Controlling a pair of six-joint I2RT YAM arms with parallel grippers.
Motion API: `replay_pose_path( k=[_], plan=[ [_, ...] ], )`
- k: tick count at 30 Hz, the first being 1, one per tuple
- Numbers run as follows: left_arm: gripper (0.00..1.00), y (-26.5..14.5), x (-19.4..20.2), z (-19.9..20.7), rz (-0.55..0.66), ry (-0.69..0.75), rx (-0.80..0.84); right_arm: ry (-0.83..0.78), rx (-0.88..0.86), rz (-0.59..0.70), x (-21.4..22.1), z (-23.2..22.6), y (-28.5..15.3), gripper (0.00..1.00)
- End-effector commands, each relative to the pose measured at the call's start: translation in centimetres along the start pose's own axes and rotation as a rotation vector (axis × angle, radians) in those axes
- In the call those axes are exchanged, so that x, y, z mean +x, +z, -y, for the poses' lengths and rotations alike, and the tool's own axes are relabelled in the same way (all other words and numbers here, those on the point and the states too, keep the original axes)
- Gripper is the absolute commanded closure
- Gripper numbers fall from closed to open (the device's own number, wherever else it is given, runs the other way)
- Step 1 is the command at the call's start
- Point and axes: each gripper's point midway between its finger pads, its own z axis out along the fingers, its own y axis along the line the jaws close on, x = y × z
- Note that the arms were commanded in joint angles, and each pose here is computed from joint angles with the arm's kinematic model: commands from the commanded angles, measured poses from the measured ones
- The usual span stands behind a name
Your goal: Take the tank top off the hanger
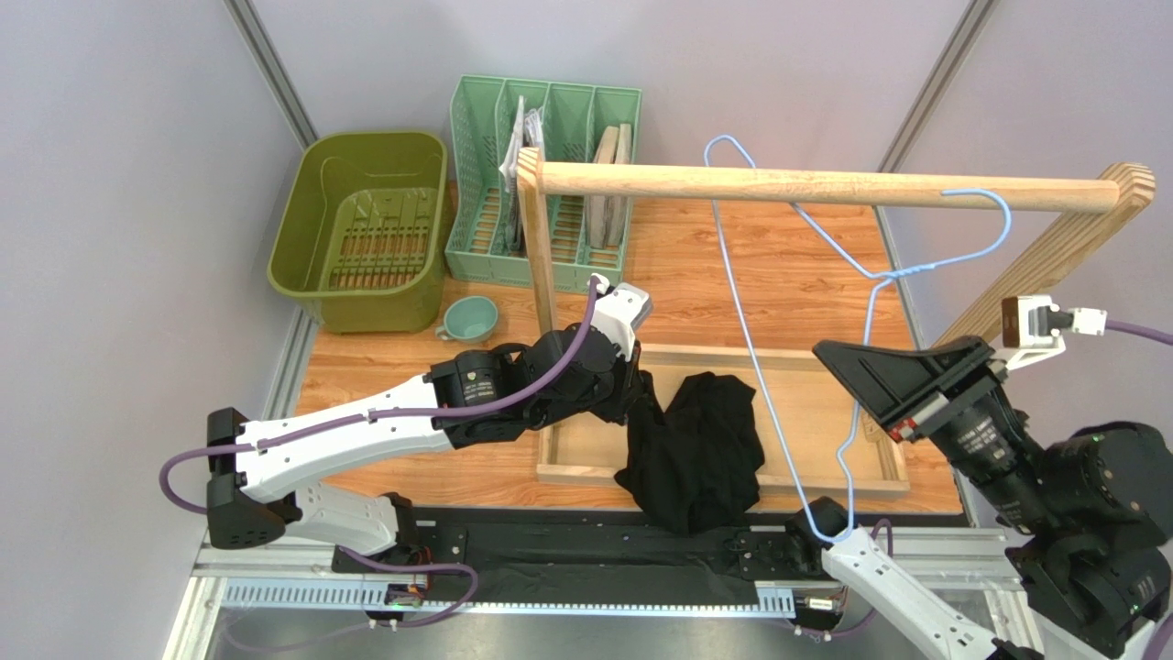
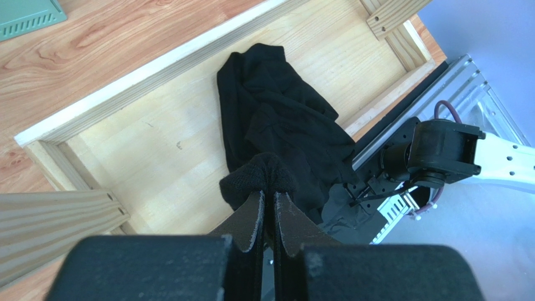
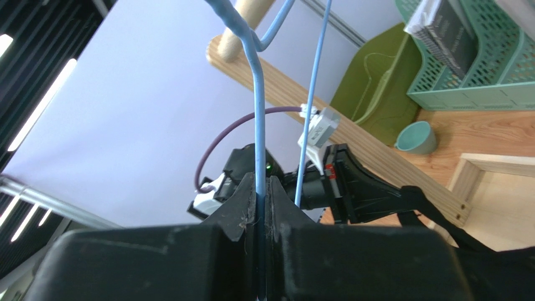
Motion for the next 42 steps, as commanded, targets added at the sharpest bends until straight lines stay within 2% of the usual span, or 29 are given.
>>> replay_pose_path(
  k=[1,7,11,23,25,28,30,31,33,34,37,42],
  plan=[
    [1.0,-0.1,-0.6,0.5,0.022,-0.028,0.025,0.023,0.088,0.061,-1.4,1.3,1.5,1.0],
    [1.0,0.0,-0.4,0.7,0.012,-0.035,0.036,0.016,0.141,0.068,-1.9,2.2,3.7,1.0],
    [1.0,0.0,-0.4,0.9,0.01,-0.044,0.045,0.01,0.203,0.127,-2.7,3.8,4.0,1.0],
    [1.0,0.6,0.0,1.2,-0.008,-0.042,0.054,0.007,0.317,0.094,-0.3,9.0,4.3,0.98],
    [1.0,0.6,0.1,1.3,-0.011,-0.04,0.054,-0.028,0.364,0.087,-0.1,10.1,3.8,0.92],
    [1.0,1.0,0.3,1.2,-0.018,-0.04,0.046,-0.11,0.439,0.061,0.1,11.7,2.8,0.65],
    [1.0,1.1,0.3,1.2,-0.02,-0.039,0.045,-0.178,0.465,0.044,0.2,12.4,2.0,0.52],
    [1.0,1.3,0.5,1.2,-0.027,-0.037,0.041,-0.205,0.5,0.033,0.3,13.1,1.3,0.39],
    [1.0,1.6,0.5,1.1,-0.028,-0.033,0.031,-0.256,0.516,0.021,0.2,13.3,0.5,0.28],
    [1.0,1.7,0.3,1.2,-0.024,-0.034,0.03,-0.315,0.536,-0.007,0.3,13.7,-0.4,0.18],
    [1.0,2.7,0.4,1.4,-0.036,-0.019,0.018,-0.408,0.573,-0.026,-0.2,13.8,-2.8,0.09],
    [1.0,4.9,-0.1,2.4,-0.056,0.01,0.022,-0.479,0.618,0.043,-2.3,12.7,-7.5,0.04]
  ],
)
